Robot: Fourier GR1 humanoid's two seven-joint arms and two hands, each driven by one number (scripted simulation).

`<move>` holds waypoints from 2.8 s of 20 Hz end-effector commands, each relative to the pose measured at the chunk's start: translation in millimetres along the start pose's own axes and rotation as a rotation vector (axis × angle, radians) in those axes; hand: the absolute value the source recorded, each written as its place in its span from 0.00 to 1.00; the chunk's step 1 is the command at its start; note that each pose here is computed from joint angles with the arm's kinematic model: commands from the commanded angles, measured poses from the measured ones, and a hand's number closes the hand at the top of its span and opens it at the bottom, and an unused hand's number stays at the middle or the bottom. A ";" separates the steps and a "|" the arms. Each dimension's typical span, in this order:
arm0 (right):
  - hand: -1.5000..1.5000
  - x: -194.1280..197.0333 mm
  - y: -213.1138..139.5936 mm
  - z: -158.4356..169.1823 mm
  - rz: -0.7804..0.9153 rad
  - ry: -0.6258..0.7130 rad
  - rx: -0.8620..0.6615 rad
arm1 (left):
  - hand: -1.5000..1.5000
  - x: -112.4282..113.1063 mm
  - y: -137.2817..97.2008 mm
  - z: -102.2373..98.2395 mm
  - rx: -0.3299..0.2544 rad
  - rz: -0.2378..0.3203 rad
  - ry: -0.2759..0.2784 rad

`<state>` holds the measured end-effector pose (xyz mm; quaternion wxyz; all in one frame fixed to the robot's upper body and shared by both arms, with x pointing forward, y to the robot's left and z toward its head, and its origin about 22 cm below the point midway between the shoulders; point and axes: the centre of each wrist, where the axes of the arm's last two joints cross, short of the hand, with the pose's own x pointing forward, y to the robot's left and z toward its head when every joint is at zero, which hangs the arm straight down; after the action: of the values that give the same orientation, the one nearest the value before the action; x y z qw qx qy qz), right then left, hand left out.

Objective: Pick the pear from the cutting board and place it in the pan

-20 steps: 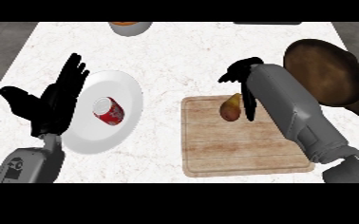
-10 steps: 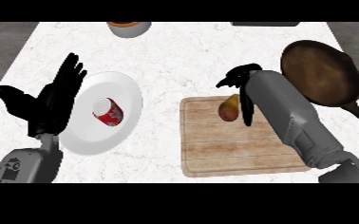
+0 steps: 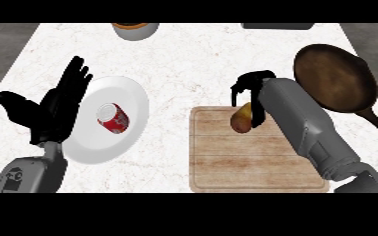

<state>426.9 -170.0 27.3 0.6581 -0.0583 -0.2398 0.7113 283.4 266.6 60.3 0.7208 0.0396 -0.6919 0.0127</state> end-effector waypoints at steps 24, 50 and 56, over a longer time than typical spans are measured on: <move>1.00 -3.0 4.0 128.9 0.371 -0.325 -1.231 | 0.50 -17.5 42.5 19.7 0.151 -0.003 0.053; 1.00 -213.4 16.4 217.8 -0.086 -0.103 -1.453 | 0.50 2.5 5.3 -5.9 0.003 -0.001 -0.003; 1.00 -229.3 9.4 176.3 -0.067 -0.149 -1.392 | 0.50 6.1 -5.3 -1.0 -0.038 0.000 -0.009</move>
<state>362.7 -436.6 141.3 0.4622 -0.4298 -0.6821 0.3693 285.8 264.9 63.8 0.7193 0.0325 -0.6939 0.0073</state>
